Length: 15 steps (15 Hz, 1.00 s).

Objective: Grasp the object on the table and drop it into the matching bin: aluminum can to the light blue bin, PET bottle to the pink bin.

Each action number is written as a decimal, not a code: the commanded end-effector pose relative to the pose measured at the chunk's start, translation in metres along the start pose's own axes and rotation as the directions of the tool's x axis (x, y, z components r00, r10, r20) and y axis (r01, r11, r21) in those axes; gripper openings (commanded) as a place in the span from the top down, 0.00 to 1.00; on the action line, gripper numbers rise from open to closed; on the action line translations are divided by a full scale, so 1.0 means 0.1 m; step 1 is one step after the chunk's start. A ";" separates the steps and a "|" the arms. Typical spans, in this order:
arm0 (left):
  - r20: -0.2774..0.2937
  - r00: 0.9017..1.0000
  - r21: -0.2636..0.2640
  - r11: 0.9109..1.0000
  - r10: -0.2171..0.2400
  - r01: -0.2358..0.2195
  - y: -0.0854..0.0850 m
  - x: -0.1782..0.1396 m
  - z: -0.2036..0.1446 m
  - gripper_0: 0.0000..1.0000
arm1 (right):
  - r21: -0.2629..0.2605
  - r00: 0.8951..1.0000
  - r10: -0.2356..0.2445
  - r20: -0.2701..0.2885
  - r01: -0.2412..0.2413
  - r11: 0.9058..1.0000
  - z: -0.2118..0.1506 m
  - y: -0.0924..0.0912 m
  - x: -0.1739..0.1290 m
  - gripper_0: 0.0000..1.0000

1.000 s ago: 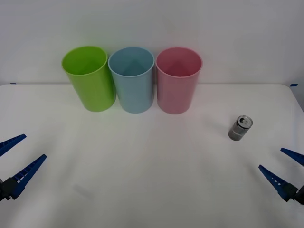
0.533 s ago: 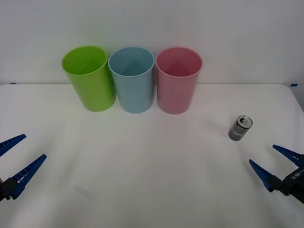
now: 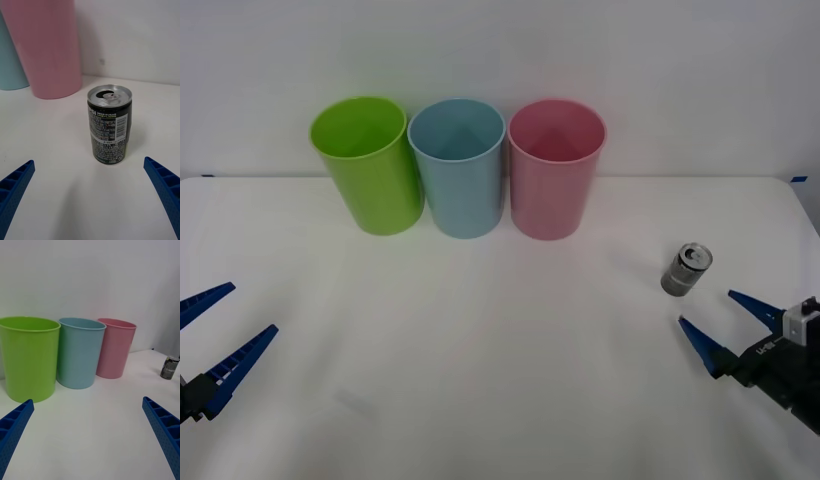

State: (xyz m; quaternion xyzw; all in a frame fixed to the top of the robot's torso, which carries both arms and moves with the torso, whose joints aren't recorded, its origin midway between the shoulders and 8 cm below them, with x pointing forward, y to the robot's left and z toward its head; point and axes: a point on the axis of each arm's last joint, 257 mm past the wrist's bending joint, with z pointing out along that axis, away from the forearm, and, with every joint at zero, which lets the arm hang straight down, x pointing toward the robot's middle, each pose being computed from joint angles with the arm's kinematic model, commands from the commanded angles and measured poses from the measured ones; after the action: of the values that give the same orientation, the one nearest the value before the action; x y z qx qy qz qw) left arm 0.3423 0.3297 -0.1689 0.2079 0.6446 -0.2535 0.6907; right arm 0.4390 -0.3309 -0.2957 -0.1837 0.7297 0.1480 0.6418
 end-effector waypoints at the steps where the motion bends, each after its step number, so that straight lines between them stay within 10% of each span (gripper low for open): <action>1: 0.000 1.000 0.000 1.000 0.000 0.000 0.00 0.00 0.00 0.00 | 0.007 1.000 -0.002 0.014 0.002 1.000 0.13 -0.02 -0.03 0.00; 15: 0.000 1.000 0.000 1.000 0.000 0.000 0.00 0.00 0.00 0.00 | 0.068 0.999 0.010 0.039 -0.013 0.998 0.80 -0.18 -0.08 0.00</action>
State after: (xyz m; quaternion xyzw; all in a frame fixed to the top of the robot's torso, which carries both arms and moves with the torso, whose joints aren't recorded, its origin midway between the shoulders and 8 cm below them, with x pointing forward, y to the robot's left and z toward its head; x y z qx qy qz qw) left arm 0.3423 0.3297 -0.1689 0.2079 0.6446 -0.2535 0.6907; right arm 0.5144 -0.3107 -0.2972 -0.1555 0.7226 0.1292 0.6610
